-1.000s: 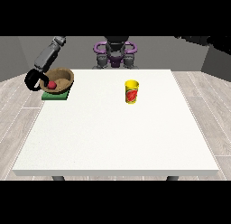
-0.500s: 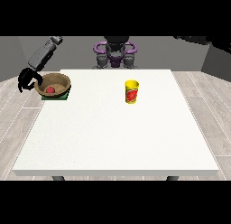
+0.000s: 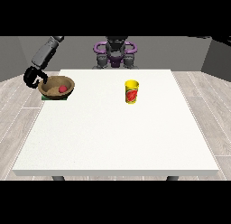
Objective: Pick the cup and pour the ball into the bowl, then pick the bowl and place it on the pad
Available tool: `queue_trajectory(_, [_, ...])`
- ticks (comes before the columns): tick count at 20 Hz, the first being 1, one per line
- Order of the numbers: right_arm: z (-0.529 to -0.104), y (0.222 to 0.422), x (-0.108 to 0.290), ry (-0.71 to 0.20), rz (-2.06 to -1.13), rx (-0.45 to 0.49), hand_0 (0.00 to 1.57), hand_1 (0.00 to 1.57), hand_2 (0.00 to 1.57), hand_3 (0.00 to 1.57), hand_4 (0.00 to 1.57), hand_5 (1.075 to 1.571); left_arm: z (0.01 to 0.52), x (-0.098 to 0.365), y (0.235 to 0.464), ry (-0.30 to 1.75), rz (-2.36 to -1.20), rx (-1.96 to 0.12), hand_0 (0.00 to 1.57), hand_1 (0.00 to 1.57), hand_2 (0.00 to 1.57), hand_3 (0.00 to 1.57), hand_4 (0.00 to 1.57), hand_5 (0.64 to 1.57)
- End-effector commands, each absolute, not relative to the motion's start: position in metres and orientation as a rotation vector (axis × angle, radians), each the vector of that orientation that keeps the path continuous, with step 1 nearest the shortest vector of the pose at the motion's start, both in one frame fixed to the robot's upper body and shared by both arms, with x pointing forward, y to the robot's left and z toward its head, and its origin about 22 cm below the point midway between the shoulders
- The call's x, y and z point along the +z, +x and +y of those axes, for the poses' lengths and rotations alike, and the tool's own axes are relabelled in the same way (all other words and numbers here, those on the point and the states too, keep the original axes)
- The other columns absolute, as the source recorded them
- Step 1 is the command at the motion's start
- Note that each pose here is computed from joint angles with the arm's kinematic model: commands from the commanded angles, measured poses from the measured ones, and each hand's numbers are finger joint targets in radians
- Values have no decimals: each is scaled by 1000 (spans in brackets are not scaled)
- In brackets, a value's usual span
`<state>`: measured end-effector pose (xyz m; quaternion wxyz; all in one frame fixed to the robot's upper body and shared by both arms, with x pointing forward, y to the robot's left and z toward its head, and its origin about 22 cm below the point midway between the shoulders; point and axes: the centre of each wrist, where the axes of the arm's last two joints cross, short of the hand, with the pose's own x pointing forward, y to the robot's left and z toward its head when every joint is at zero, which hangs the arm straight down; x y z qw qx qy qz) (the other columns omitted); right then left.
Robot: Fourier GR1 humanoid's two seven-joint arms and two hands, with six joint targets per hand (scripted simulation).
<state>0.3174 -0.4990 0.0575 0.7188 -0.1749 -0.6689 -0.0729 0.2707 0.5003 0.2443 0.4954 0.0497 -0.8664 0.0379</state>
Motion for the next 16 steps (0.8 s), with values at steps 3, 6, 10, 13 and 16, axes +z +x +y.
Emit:
queue_trajectory(3, [-491, 318, 45, -321, -1343, -162, 1571, 1571, 1571, 1401, 952, 1545, 514, 230, 273, 168, -2007, 126, 0, 0, 0, 0, 654, 1544])
queue_trajectory(6, [-516, 315, 79, -392, -1400, -327, 1337, 1337, 1571, 1060, 0, 1571, 522, 256, 266, 176, -2072, 139, 0, 0, 0, 0, 651, 1538])
queue_trajectory(10, [-519, 310, 76, -431, -1358, -286, 0, 0, 0, 0, 0, 1503, 519, 263, 265, 169, -2064, 116, 0, 0, 0, 0, 654, 1546])
queue_trajectory(13, [-534, 299, 80, -424, -1277, -294, 0, 0, 0, 0, 0, 1484, 478, 256, 279, 1, -2043, 83, 0, 0, 0, 0, 870, 1557])
queue_trajectory(16, [-536, 313, 119, -407, -1294, -256, 0, 0, 0, 0, 0, 1416, 463, 227, 293, -49, -1917, 77, 0, 0, 0, 0, 983, 1570])
